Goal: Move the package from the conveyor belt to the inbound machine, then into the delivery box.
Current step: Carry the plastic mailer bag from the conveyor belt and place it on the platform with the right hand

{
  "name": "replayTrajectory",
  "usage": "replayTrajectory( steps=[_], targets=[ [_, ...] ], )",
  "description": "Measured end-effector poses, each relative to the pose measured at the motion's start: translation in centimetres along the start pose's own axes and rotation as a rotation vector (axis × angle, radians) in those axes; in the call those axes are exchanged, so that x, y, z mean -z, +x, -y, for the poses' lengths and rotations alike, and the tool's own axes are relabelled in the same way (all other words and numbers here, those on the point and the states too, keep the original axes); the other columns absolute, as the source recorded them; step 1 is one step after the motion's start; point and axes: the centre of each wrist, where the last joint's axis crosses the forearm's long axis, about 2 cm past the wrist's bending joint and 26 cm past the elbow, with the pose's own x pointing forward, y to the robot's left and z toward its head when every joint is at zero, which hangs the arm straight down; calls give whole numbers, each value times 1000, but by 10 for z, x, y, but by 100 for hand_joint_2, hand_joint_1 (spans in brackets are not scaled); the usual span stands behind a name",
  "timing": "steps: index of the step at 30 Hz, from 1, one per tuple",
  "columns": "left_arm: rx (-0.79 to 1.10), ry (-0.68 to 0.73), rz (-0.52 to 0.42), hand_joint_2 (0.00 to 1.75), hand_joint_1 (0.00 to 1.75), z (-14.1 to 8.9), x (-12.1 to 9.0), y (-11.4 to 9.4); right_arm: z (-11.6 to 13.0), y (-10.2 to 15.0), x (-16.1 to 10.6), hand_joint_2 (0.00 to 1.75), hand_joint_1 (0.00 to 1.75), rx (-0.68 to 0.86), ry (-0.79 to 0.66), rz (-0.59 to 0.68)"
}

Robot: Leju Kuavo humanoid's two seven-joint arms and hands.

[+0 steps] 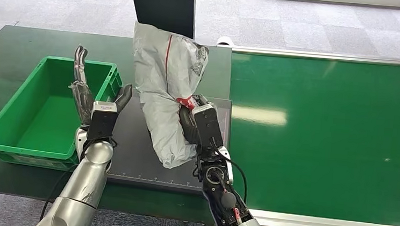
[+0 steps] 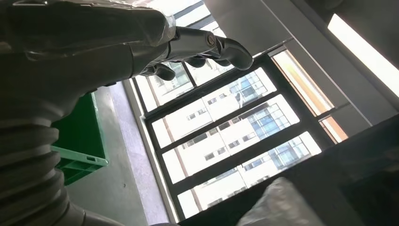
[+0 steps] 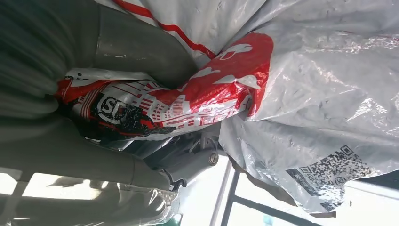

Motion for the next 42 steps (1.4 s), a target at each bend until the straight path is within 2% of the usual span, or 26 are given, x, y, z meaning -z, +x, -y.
replayTrajectory(
  steps=[4, 5, 8, 9, 16, 22, 26, 32, 39, 42],
  targets=[
    [11, 36, -8, 175, 0, -10, -2, -3, -2, -16, -9, 175, 175, -48, 25, -68],
    [14, 44, -9, 175, 0, -12, -3, -3, -2, -19, -10, 175, 155, -57, 25, -80],
    [23, 62, -9, 175, 0, -17, -4, -4, -2, -23, -13, 175, 24, -74, 17, -108],
    [26, 65, -9, 175, 0, -18, -5, -4, -2, -23, -13, 175, 0, -79, 14, -113],
    [28, 68, -9, 175, 0, -19, -5, -4, -1, -24, -14, 175, 0, -84, 10, -118],
    [46, 74, 11, 175, 0, -25, -5, 0, 5, -25, -18, 175, 0, -230, -42, -147],
    [6, 23, 28, 175, 0, -16, -1, 8, 10, -28, -18, 175, 0, -256, -42, -148],
    [-52, -99, 66, 175, 0, 5, 4, 22, 20, -35, -19, 175, 0, -204, -47, -134],
    [-71, -130, 67, 175, 0, 13, 5, 25, 25, -37, -20, 175, 0, -189, -63, -144],
    [-102, -188, 74, 175, 0, 17, 4, 27, 26, -38, -20, 175, 0, -168, -57, -127]
  ],
)
